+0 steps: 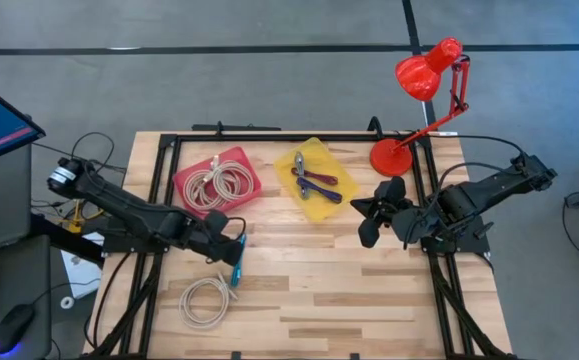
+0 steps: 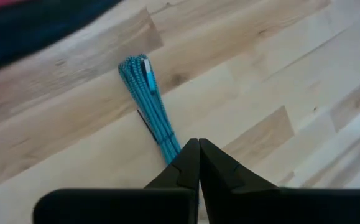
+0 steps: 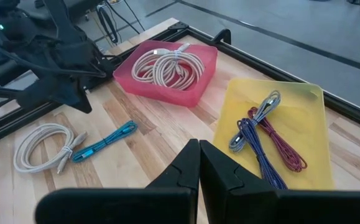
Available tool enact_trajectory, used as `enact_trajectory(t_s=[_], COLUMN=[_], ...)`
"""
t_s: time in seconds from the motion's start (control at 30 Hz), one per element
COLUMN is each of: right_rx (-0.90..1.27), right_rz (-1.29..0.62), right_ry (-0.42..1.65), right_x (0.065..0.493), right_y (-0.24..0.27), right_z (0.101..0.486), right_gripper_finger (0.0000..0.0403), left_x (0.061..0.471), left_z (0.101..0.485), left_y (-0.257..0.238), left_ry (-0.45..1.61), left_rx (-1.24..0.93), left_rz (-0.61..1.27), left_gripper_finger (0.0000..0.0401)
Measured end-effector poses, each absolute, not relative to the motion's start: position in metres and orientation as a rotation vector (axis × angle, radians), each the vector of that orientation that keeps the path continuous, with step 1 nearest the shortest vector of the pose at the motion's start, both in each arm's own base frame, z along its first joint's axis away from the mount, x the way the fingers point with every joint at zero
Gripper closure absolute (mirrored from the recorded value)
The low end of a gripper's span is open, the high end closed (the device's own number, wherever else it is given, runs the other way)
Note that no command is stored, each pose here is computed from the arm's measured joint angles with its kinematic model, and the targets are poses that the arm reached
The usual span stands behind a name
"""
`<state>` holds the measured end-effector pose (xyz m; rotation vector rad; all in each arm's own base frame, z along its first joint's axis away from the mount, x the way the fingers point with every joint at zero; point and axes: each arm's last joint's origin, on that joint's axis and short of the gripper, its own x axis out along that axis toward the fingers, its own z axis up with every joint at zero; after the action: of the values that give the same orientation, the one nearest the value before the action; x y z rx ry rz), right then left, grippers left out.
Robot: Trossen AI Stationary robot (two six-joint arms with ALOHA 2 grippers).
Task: Pick & Place USB Port
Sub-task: Put the light blue charger cable into the yellow transparent bin
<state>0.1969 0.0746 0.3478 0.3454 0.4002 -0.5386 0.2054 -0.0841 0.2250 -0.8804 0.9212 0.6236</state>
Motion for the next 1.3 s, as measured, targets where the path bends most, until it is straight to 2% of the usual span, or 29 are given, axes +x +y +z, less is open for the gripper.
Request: enact_trajectory(t_s=[0.47, 0.8, 1.0, 1.3], right_rx=[0.34, 0.315, 0.315, 0.317], right_rz=[-0.539, -0.547, -0.547, -0.547], right_ry=[0.403, 0.43, 0.43, 0.429], right_x=[0.197, 0.195, 0.195, 0.195], right_y=[0.075, 0.074, 0.074, 0.074], right_z=[0.348, 0.345, 0.345, 0.345], right_gripper_finger=[0.0402, 0.0402, 0.0402, 0.0402], left_x=[0.216, 0.216, 0.218, 0.22], left_z=[0.211, 0.215, 0.215, 0.215], left_y=[-0.088, -0.088, -0.086, -0.084], left_ry=[0.935, 0.904, 0.827, 0.822], left_rx=[-0.845, -0.871, -0.831, -0.847], left_rz=[0.659, 0.633, 0.679, 0.686], left_gripper_finger=[0.0295, 0.0285, 0.0279, 0.0231])
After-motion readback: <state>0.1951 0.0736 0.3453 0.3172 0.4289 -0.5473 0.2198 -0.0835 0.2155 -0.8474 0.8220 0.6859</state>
